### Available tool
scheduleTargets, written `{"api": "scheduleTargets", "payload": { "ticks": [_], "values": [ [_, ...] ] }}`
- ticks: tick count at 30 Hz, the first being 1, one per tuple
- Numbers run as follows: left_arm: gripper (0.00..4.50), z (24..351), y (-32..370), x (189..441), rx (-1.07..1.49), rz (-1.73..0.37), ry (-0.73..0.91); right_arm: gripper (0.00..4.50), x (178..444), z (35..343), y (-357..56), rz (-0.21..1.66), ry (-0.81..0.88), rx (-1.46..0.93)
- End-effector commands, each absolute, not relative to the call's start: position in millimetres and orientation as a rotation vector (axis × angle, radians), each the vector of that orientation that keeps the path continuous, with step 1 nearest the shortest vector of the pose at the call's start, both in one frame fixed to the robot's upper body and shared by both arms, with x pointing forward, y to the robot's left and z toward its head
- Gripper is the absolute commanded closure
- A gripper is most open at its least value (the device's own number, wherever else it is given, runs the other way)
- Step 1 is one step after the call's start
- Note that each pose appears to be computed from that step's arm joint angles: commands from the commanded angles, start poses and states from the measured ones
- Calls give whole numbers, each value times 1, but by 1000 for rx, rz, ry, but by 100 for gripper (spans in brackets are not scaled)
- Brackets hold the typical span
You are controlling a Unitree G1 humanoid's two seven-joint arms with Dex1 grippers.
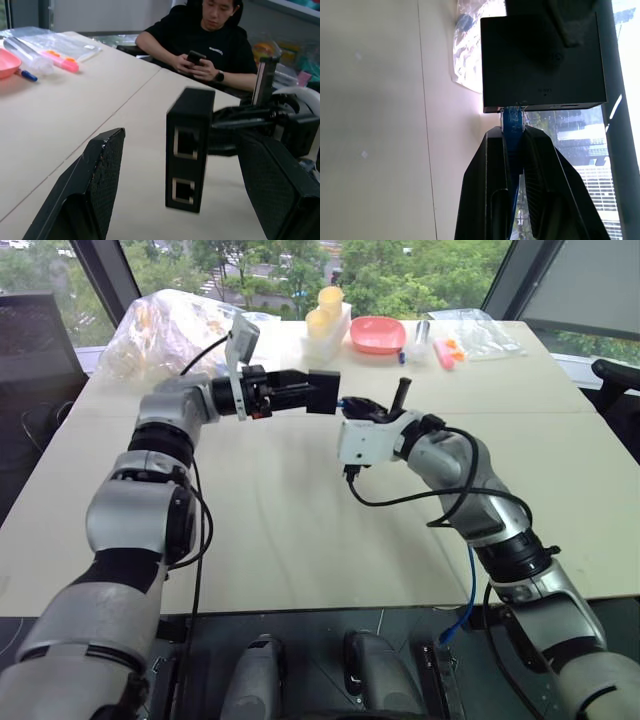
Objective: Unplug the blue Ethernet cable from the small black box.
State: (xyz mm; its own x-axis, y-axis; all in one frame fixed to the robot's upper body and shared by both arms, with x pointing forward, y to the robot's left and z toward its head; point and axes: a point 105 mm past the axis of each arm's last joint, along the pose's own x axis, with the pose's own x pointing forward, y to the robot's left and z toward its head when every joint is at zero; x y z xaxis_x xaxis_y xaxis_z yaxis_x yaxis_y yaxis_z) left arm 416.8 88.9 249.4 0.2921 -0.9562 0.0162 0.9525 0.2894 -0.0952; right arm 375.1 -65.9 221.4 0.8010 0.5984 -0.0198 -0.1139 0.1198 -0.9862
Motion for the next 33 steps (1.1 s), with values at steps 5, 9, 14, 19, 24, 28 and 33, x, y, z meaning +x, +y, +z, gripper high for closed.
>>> {"api": "scheduleTargets", "payload": {
  "ticks": [5,9,14,19,24,28,33],
  "values": [
    [202,264,81,412,-74,-1333,11,450,365,235,-59,532,-504,-1360],
    [316,261,81,410,-75,-1349,29,450,364,236,-58,534,-508,-1361],
    [397,263,82,410,-97,-1347,19,450,362,235,-56,548,-512,-1367],
    [397,261,86,412,-91,-1329,27,450,358,230,-54,590,-502,-1347],
    [397,261,95,412,-112,-1317,23,162,359,230,-68,583,-432,-1215],
    [397,264,103,409,-157,-1325,18,2,351,219,-84,591,-294,-781],
    [397,273,116,400,-364,-1383,26,2,313,196,-66,767,-65,215]
  ]
}}
